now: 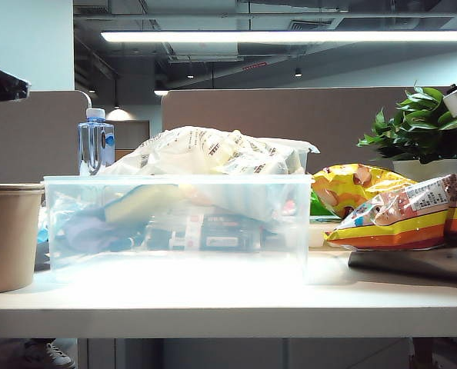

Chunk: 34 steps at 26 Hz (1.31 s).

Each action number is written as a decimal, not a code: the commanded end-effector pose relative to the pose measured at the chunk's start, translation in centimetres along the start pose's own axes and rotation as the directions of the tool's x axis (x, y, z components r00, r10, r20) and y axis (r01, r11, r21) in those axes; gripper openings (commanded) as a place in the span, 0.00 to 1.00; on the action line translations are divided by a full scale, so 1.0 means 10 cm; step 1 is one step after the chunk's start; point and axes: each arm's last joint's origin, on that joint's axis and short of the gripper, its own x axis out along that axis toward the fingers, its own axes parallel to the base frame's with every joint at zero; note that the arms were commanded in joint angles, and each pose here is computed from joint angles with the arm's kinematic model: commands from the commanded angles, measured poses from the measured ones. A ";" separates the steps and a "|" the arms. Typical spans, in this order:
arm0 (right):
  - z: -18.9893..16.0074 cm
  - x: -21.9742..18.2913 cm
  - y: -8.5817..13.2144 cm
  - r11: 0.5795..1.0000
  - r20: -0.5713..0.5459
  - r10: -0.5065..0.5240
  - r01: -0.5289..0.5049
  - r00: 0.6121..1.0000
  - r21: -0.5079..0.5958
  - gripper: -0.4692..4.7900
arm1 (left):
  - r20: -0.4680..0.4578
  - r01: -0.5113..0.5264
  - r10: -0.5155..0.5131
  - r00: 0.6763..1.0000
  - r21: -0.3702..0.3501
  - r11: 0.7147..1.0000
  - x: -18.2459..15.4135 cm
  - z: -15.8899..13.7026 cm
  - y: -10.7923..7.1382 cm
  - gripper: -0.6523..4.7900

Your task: Pick up the metal ice scoop from the table and place it inside the transparent plastic box.

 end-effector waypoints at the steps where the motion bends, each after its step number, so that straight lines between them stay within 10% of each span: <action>1: 0.01 0.05 -0.02 0.998 -0.059 -0.046 0.043 0.997 -0.039 0.87 | 0.006 0.001 -0.001 1.000 0.004 1.000 0.00 0.01 0.00 0.11; 11: 0.10 0.43 -0.03 0.998 -0.222 0.015 -0.030 0.975 -0.064 0.87 | 0.006 0.001 -0.001 1.000 0.004 1.000 0.00 0.01 0.00 0.11; 23: 0.13 0.49 -0.06 0.997 -0.248 -0.039 0.021 0.968 -0.075 0.08 | 0.006 0.001 -0.001 1.000 0.004 1.000 0.00 0.01 0.00 0.11; 34: 0.20 0.22 -0.15 0.958 -0.246 -0.288 0.280 0.925 -0.070 0.08 | 0.006 0.001 -0.001 1.000 0.004 1.000 0.00 0.01 0.00 0.11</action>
